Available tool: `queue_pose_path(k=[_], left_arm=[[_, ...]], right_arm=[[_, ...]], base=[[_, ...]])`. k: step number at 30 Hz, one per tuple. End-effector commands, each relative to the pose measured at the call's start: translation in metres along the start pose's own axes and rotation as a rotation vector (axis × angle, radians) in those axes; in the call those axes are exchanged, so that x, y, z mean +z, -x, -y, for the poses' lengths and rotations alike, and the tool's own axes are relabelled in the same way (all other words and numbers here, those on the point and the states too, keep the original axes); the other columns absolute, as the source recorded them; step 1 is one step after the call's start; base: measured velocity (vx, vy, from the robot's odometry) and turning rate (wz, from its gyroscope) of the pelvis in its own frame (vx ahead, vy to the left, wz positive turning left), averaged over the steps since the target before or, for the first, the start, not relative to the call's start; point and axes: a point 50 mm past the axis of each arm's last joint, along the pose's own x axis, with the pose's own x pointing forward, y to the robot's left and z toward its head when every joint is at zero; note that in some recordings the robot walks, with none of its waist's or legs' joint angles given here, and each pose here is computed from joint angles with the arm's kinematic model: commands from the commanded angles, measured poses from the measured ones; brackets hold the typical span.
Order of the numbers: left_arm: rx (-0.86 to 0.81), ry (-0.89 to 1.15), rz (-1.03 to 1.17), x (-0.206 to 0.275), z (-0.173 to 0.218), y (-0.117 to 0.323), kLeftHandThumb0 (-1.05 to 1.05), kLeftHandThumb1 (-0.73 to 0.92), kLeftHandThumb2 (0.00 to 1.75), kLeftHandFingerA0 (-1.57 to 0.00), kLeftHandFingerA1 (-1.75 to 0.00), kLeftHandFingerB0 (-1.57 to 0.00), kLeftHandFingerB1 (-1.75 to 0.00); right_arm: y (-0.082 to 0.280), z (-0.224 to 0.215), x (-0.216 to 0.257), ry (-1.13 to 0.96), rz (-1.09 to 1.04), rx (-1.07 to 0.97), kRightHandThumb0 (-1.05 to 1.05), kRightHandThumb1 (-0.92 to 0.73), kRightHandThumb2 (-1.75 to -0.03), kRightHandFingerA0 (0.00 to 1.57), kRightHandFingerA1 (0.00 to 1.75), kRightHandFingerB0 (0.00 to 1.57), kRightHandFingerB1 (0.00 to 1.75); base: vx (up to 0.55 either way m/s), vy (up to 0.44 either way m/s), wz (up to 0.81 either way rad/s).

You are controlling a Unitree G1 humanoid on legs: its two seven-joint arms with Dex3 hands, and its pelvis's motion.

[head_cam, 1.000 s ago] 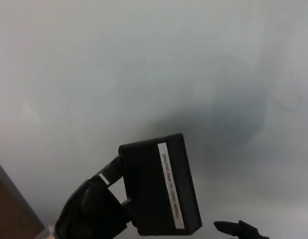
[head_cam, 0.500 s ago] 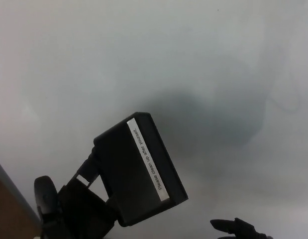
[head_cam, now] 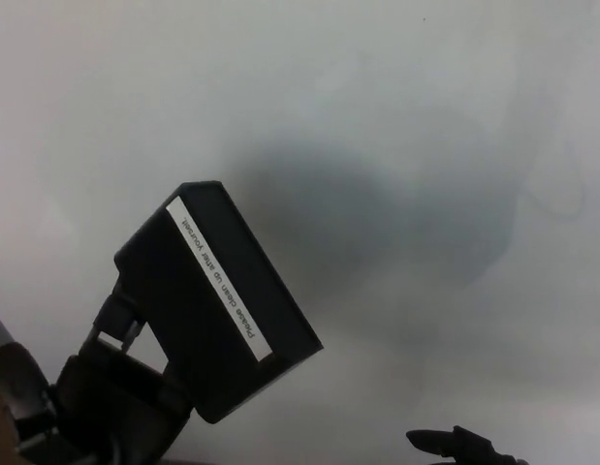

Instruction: A magnetic marker holder is on the left hand side of the white board, the robot put the index and middle finger into the opening of the container and pull off the magnetic holder and hand it to a human on the left hand side.

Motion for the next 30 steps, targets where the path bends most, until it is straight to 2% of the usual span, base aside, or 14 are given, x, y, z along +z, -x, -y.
queue_pose_path(k=[1,6,7,8,11,12,14,15,21,28,30], left_arm=[[-0.260,0.025,0.176,0.029,0.036,0.006,-0.94,0.63,1.03,-0.43,-0.50,-0.07,-0.29],[-0.251,0.037,0.150,0.027,0.034,0.006,-0.96,0.63,1.01,-0.43,-0.49,-0.11,-0.31],[-0.246,0.035,0.147,0.026,0.032,0.006,-1.05,0.68,1.04,-0.38,-0.46,-0.05,-0.23],[-0.237,0.042,0.143,0.025,0.031,0.007,-0.96,0.61,1.02,-0.37,-0.47,-0.01,-0.30],[-0.225,0.057,0.137,0.025,0.029,0.009,-0.96,0.61,1.02,-0.37,-0.47,-0.01,-0.30],[-0.226,0.059,0.132,0.025,0.029,0.009,-1.05,0.67,1.02,-0.44,-0.47,-0.12,-0.31],[-0.226,0.061,0.124,0.025,0.029,0.008,-1.05,0.67,1.02,-0.44,-0.47,-0.12,-0.31],[-0.233,0.054,0.121,0.026,0.029,0.007,-1.05,0.66,1.02,-0.36,-0.45,-0.06,-0.25],[-0.218,0.055,0.108,0.026,0.028,0.006,-1.05,0.65,1.02,-0.40,-0.45,-0.10,-0.26],[-0.224,0.062,0.076,0.027,0.025,0.005,-0.99,0.61,1.01,-0.35,-0.45,-0.06,-0.28],[-0.219,0.062,0.073,0.027,0.025,0.006,-1.05,0.64,1.02,-0.37,-0.44,-0.10,-0.29]], right_arm=[[0.005,0.008,-0.008,0.077,-0.029,-0.002,-0.57,-0.72,-0.62,0.71,0.48,0.68,0.47],[0.005,0.008,-0.008,0.083,-0.034,-0.003,-0.59,-0.73,-0.62,0.71,0.48,0.68,0.47],[0.006,0.008,-0.008,0.084,-0.032,0.000,-0.58,-0.73,-0.62,0.71,0.49,0.67,0.46],[0.006,0.008,-0.008,0.082,-0.031,-0.001,-0.57,-0.72,-0.62,0.72,0.49,0.68,0.47],[0.007,0.007,-0.009,0.080,-0.031,-0.004,-0.57,-0.72,-0.62,0.72,0.49,0.68,0.47],[0.007,0.007,-0.008,0.085,-0.029,-0.008,-0.58,-0.72,-0.62,0.73,0.50,0.69,0.47],[0.007,0.008,-0.008,0.092,-0.026,-0.013,-0.58,-0.72,-0.62,0.73,0.50,0.69,0.47],[0.006,0.007,-0.008,0.091,-0.028,-0.014,-0.58,-0.72,-0.62,0.73,0.49,0.68,0.47],[0.006,0.008,-0.008,0.091,-0.025,-0.011,-0.57,-0.72,-0.62,0.71,0.49,0.68,0.46],[0.006,0.009,-0.008,0.107,-0.023,-0.013,-0.57,-0.72,-0.62,0.72,0.49,0.68,0.47],[0.006,0.008,-0.008,0.107,-0.025,-0.013,-0.58,-0.72,-0.62,0.71,0.49,0.68,0.46]], base=[[0.00,0.000,0.00],[0.00,0.000,0.00],[0.00,0.000,0.00],[0.00,0.000,0.00],[0.00,0.000,0.00],[0.00,0.000,0.00],[0.00,0.000,0.00],[0.00,0.000,0.00],[0.00,0.000,0.00],[0.00,0.000,0.00],[0.00,0.000,0.00]])
